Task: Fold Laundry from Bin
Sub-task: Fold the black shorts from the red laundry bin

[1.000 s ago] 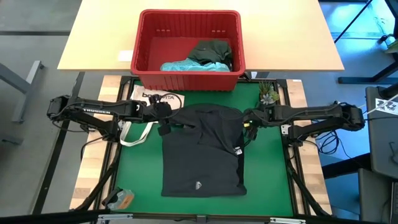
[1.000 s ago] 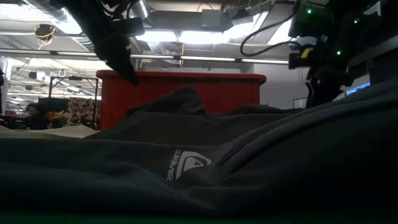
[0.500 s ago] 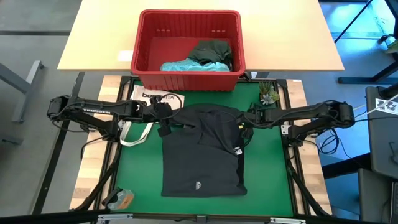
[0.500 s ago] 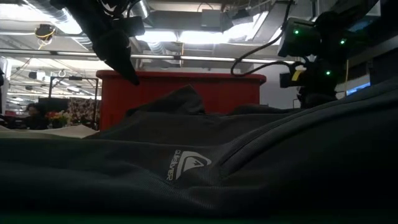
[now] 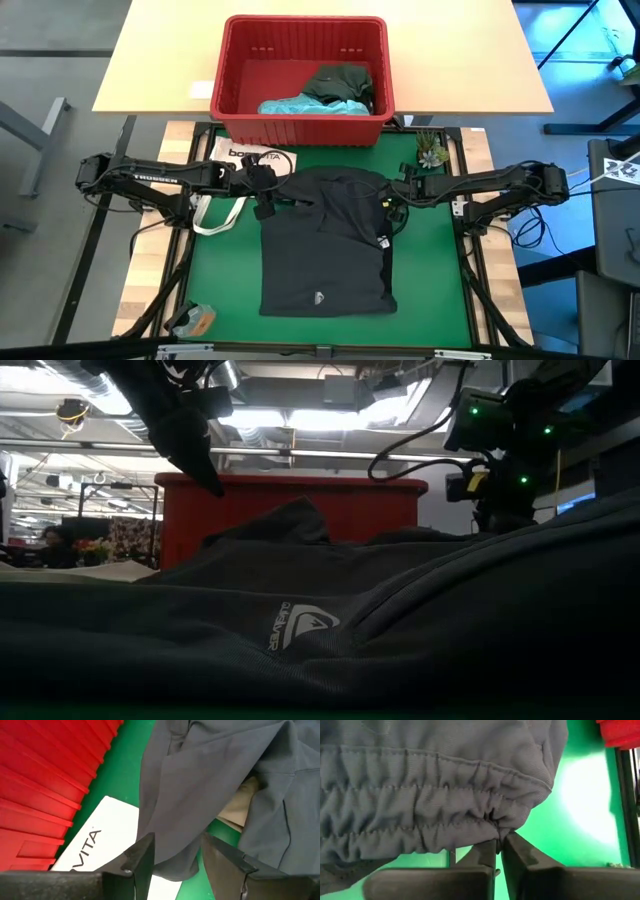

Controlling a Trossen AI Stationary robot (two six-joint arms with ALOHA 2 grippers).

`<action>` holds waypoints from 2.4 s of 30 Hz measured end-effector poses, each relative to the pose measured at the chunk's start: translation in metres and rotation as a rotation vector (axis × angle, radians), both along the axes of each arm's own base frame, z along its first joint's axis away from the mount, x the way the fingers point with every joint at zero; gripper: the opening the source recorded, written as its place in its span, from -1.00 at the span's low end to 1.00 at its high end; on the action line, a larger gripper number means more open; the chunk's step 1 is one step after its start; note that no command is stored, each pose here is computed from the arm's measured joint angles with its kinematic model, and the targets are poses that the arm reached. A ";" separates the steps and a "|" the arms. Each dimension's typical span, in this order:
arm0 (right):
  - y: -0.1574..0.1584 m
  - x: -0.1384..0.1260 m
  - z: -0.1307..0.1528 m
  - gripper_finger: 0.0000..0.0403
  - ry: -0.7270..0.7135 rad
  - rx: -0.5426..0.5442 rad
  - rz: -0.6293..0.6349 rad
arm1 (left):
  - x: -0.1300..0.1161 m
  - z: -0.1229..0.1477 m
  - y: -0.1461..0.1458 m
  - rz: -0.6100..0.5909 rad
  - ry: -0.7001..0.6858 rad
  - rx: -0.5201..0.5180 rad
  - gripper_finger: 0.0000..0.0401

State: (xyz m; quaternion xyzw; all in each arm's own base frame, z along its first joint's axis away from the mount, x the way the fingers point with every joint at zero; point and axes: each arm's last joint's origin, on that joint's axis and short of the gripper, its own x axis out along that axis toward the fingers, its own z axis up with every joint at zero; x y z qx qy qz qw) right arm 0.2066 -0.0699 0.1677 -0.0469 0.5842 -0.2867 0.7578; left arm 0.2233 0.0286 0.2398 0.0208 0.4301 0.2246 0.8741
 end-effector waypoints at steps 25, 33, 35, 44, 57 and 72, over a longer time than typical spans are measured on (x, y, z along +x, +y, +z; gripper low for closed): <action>-0.045 -0.025 0.001 -0.92 0.137 -0.099 -0.155 | 0.000 0.000 0.000 0.000 0.000 0.001 -0.22; -0.042 -0.024 0.000 -0.71 0.096 -0.006 -0.119 | 0.000 0.000 0.000 -0.001 0.000 -0.002 -0.22; -0.043 -0.024 0.000 -0.55 0.099 -0.011 -0.121 | 0.000 0.000 -0.001 -0.017 -0.005 -0.031 -0.22; -0.042 -0.035 0.016 0.00 0.312 -0.102 -0.190 | 0.003 -0.001 -0.025 -0.121 -0.042 -0.250 -0.22; -0.013 -0.032 0.086 0.07 -0.071 0.085 -0.198 | 0.008 0.008 -0.079 -0.303 -0.183 -0.259 -0.22; 0.127 -0.008 0.109 0.07 -0.470 0.585 0.209 | 0.043 -0.015 -0.158 -0.500 -0.392 -0.292 -0.34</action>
